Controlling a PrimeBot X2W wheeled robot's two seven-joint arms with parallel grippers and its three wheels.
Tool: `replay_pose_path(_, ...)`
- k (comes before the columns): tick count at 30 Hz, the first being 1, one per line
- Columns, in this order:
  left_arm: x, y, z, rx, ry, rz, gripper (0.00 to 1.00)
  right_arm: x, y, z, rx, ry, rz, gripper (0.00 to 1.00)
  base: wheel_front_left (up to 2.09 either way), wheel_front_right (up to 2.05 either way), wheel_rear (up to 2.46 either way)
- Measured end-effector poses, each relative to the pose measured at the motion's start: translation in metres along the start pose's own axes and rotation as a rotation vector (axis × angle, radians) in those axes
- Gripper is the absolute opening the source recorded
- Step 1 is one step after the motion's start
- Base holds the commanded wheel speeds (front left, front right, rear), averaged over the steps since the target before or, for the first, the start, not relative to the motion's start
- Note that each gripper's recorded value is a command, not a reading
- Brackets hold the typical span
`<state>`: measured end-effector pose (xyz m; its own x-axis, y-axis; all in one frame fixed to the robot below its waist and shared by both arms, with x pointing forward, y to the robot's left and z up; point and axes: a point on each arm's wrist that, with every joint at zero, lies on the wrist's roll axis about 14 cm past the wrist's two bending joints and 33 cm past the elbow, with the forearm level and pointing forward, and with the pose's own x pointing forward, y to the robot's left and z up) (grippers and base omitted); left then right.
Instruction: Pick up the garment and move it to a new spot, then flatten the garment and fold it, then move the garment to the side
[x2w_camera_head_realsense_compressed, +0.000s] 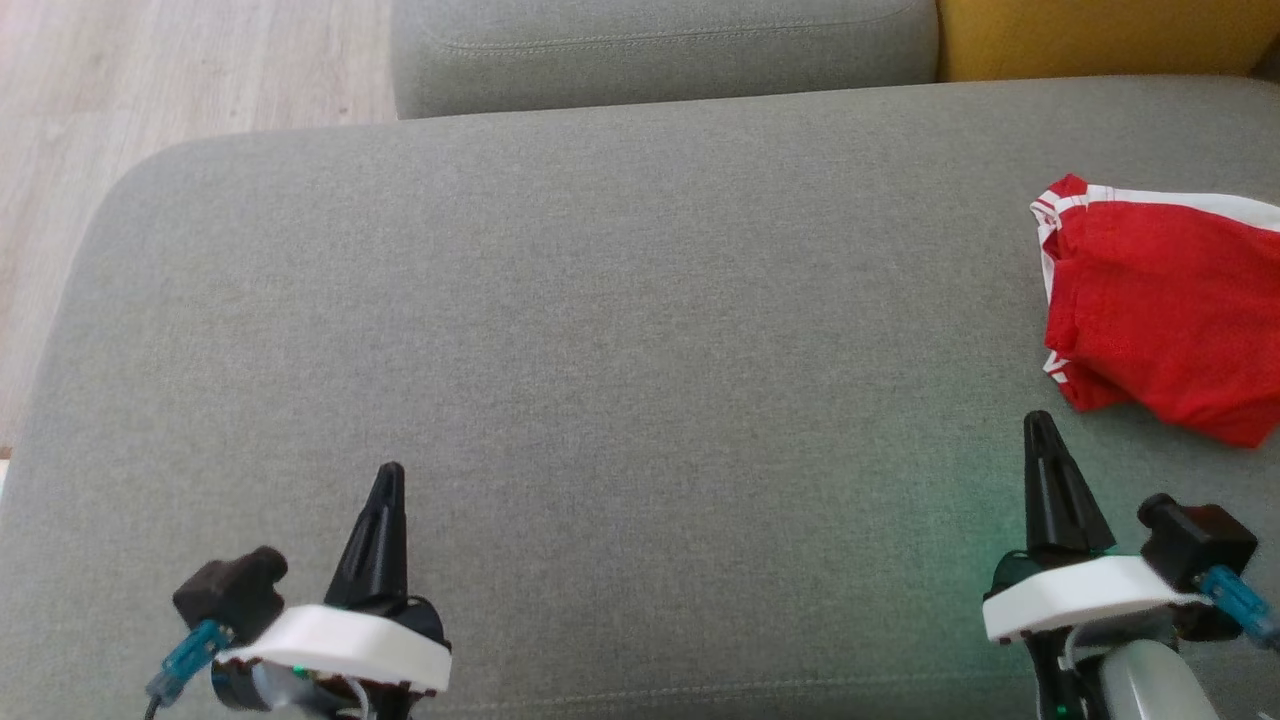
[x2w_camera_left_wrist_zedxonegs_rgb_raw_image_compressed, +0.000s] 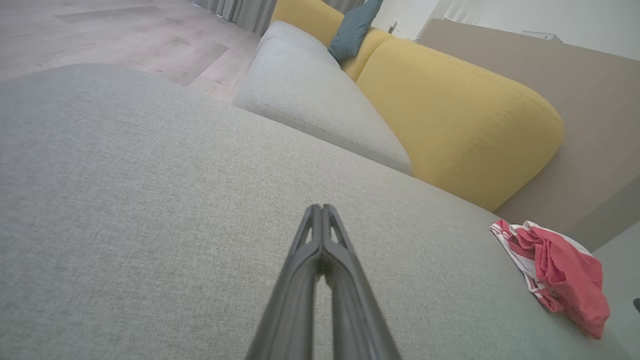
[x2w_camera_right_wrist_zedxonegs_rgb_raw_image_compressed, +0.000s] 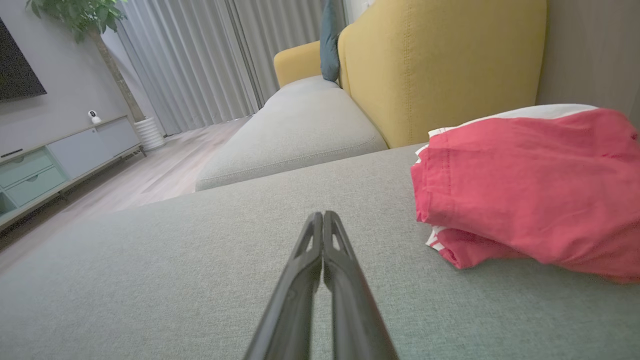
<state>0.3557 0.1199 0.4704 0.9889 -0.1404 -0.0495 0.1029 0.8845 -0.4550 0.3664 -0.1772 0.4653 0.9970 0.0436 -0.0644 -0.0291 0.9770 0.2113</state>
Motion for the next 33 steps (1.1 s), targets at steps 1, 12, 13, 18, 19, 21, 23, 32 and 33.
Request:
replay_pose_path(1, 0.0, 0.001, -0.001, -0.011, 0.003, 0.002, 0.0, 0.0, -0.001, -0.001, 0.012, 0.004, -0.003, 0.0, 0.0, 0.0, 0.0)
replay_pose_path(12, 0.002, 0.011, 0.002, -0.118, 0.006, 0.043, 0.0, 0.0, -0.005, 0.0, 0.147, 0.007, -0.033, 0.0, 0.0, 0.0, 0.0)
replay_pose_path(13, 0.003, 0.011, 0.003, -0.128, 0.003, 0.044, 0.0, 0.0, -0.006, 0.0, 0.159, 0.006, -0.035, 0.0, 0.0, 0.0, 0.0)
replay_pose_path(18, 0.002, 0.013, 0.002, -0.167, 0.012, 0.049, 0.0, 0.0, -0.007, 0.0, 0.207, 0.007, -0.045, 0.0, 0.0, 0.0, 0.0)
replay_pose_path(19, 0.002, 0.014, 0.002, -0.177, 0.014, 0.052, 0.0, 0.0, -0.008, 0.0, 0.221, 0.01, -0.048, 0.0, 0.0, 0.0, 0.0)
replay_pose_path(21, 0.002, 0.015, 0.002, -0.197, 0.012, 0.057, 0.0, 0.0, -0.008, -0.001, 0.245, 0.011, -0.052, 0.0, 0.0, 0.0, 0.0)
replay_pose_path(23, 0.002, 0.016, 0.002, -0.216, 0.017, 0.062, 0.0, 0.0, -0.009, -0.001, 0.269, 0.015, -0.056, 0.0, 0.0, 0.0, 0.0)
replay_pose_path(32, 0.003, 0.024, 0.006, -0.316, 0.01, 0.091, 0.0, 0.0, -0.014, -0.001, 0.392, 0.014, -0.082, 0.0, 0.0, 0.0, 0.0)
replay_pose_path(33, 0.003, 0.025, 0.007, -0.326, 0.008, 0.092, 0.0, 0.0, -0.015, -0.001, 0.405, 0.015, -0.084, 0.0, 0.0, 0.0, 0.0)
